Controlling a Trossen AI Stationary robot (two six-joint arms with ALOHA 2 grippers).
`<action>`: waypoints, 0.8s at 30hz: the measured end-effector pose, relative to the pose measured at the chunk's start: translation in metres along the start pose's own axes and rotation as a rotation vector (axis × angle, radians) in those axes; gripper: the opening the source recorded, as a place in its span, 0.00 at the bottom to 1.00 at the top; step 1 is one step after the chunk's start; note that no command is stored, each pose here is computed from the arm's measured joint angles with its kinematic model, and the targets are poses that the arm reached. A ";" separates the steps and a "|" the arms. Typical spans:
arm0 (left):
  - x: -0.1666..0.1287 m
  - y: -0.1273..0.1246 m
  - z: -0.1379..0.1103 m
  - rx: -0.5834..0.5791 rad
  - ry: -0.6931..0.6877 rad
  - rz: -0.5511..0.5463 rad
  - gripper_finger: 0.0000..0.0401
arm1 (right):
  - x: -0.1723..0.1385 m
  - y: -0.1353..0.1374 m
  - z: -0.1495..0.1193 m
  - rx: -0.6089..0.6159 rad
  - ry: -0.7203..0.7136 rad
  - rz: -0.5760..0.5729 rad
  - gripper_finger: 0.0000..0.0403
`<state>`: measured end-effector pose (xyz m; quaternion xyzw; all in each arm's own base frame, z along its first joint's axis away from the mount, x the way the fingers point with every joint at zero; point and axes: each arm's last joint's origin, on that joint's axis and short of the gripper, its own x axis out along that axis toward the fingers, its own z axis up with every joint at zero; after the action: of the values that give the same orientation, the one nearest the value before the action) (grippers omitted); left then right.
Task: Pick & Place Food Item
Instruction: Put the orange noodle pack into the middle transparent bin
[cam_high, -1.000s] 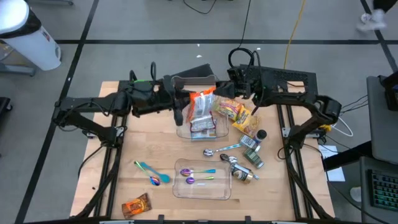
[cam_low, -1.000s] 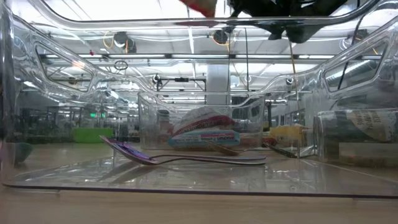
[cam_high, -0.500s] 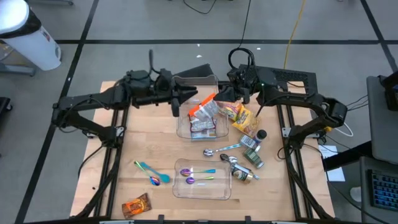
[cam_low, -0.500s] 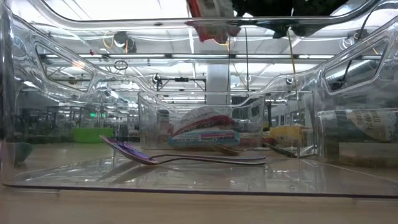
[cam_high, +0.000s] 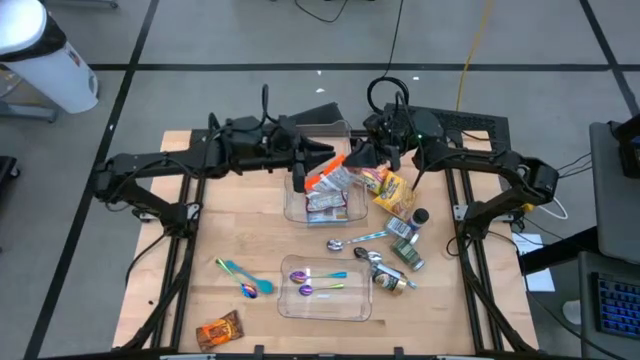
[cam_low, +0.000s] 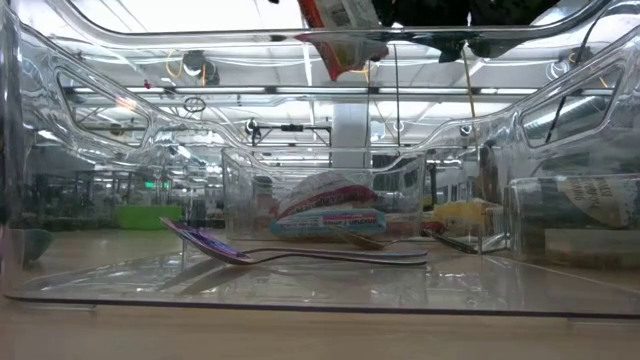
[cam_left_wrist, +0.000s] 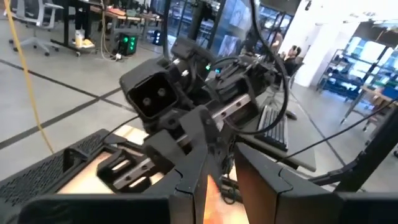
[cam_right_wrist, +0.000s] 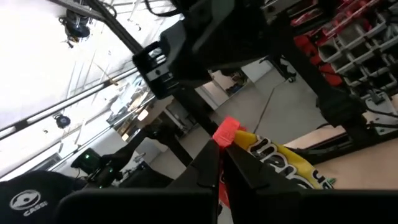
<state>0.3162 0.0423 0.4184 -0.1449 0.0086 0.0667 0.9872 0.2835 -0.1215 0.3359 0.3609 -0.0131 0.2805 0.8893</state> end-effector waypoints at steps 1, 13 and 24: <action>0.000 0.000 -0.001 0.007 0.007 0.002 0.22 | 0.000 0.000 0.000 0.000 0.005 0.002 0.00; -0.001 0.017 -0.005 -0.110 0.098 0.012 0.09 | 0.001 0.001 -0.001 0.006 0.009 0.007 0.00; -0.002 0.021 -0.006 -0.209 0.162 -0.075 0.45 | 0.001 0.001 -0.001 0.002 0.009 0.007 0.00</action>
<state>0.3115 0.0607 0.4066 -0.2520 0.0761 0.0185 0.9645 0.2842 -0.1197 0.3358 0.3605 -0.0102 0.2852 0.8880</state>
